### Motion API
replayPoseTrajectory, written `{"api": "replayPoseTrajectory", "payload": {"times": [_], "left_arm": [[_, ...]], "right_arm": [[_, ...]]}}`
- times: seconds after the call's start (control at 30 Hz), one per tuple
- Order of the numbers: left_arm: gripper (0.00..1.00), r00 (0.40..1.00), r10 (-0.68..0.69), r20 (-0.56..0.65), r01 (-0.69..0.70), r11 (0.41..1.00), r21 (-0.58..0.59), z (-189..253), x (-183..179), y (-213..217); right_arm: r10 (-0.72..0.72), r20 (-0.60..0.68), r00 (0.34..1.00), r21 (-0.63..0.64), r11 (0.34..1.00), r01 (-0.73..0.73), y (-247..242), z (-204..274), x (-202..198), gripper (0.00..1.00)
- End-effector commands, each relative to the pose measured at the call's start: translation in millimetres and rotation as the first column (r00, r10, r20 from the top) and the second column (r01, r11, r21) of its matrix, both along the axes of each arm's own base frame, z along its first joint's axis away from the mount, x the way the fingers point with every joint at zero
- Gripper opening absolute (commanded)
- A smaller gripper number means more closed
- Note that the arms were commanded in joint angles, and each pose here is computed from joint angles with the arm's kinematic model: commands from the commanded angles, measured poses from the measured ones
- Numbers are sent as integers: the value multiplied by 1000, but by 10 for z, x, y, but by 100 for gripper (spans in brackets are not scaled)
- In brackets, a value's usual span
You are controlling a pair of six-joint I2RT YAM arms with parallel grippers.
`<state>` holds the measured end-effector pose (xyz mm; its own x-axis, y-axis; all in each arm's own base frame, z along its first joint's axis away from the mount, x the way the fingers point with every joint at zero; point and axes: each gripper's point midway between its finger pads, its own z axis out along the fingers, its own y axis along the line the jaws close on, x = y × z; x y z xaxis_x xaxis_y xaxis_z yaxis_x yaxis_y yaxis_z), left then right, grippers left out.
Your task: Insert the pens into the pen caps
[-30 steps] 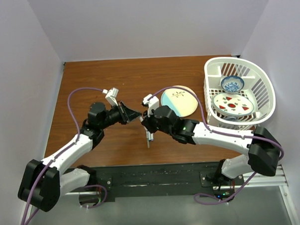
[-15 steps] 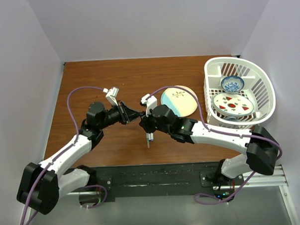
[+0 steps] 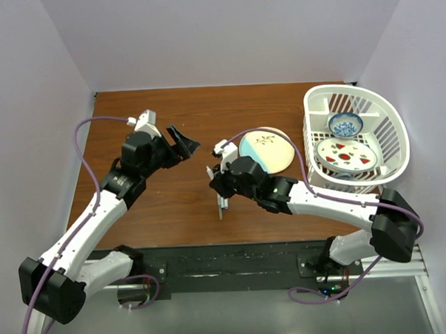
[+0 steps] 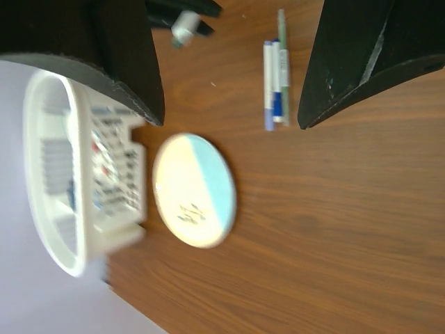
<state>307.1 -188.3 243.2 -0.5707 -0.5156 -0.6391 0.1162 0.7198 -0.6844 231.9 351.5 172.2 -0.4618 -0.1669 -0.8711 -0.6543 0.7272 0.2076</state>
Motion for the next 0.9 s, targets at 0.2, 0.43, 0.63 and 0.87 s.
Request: {"api": "replayPoseTrajectory", "payload": {"times": [0.2,0.43,0.63,0.87], "left_arm": [[56,497,718,-488,-634,684,360,-1028,25,1765],[52,267,779,-568,-652,580,488,-1457,-5,2095],[48,141,811,-568,-661,504,556,-1694,-77,2224],[45,89,813,-575,-631,493,599,-1924,-106,2286]], "right_arm": [[-89,43,995,80,993,85,-234,449,1,0],[-127,76,989,60,991,122,-390,508,14,0],[-129,97,987,43,991,125,-439,521,27,0],[-140,117,983,33,990,137,-505,520,34,0]]}}
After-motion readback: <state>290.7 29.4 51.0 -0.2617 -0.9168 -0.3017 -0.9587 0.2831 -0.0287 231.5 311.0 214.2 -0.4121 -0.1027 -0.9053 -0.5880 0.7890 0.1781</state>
